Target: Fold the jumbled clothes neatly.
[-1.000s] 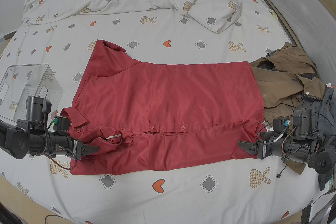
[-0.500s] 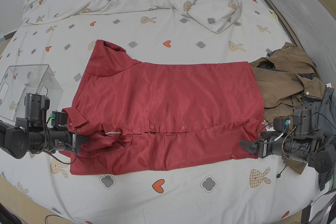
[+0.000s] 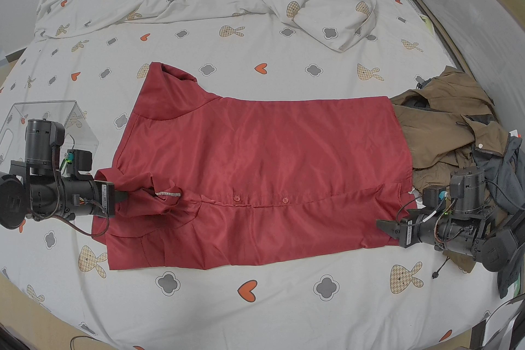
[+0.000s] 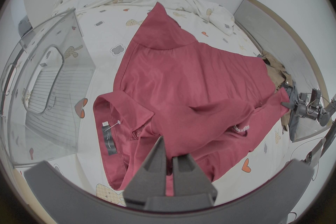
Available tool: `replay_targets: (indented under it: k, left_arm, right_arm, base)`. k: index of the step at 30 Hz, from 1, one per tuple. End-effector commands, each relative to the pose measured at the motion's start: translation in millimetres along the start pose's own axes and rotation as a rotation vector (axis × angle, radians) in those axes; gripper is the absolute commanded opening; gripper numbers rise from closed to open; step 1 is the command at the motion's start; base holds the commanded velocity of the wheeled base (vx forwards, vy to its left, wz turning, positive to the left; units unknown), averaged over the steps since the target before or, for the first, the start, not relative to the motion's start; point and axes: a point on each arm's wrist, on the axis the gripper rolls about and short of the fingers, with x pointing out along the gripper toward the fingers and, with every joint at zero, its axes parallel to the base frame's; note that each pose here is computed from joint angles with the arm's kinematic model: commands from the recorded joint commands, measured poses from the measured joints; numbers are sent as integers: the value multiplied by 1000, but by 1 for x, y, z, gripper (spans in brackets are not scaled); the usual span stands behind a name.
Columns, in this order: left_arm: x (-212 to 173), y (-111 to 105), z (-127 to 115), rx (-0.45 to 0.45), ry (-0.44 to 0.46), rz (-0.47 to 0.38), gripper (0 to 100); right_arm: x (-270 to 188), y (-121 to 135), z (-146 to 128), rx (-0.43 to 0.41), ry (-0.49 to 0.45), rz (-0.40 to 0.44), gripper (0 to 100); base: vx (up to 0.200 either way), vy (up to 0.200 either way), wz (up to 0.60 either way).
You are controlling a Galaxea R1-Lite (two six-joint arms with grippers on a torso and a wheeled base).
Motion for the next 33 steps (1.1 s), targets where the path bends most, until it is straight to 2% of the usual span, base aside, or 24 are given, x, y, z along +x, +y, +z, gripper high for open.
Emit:
replay_targets:
  k: [1, 2, 3, 8, 17, 32, 33]
  left_arm:
    - [-2, -1, 2, 2, -12, -1, 0]
    - [2, -1, -1, 1, 5, -6, 0]
    - [2, -1, -1, 0, 8, -6, 0]
    - [2, 0, 1, -2, 3, 2, 0]
    - [7, 7, 1, -17, 45, 51, 0]
    - [7, 7, 2, -19, 46, 53, 0]
    - [7, 7, 2, -18, 43, 52, 0]
  right_arm:
    - [1, -1, -3, 3, 11, -4, 0]
    - [-17, 0, 6, 0, -54, 0, 0]
    - [-23, 0, 9, 1, -78, -2, 0]
    - [-29, -17, 16, 33, -114, -58, 0]
    - [-29, -34, 15, 63, -110, -115, 0]
    - [-20, -20, 10, 35, -74, -66, 0]
    - [-20, -18, 10, 32, -73, -60, 100]
  base:
    - [0, 0, 0]
    - [0, 0, 0]
    - [0, 0, 0]
    - [0, 0, 0]
    - [0, 0, 0]
    - [0, 0, 0]
    - [0, 0, 0]
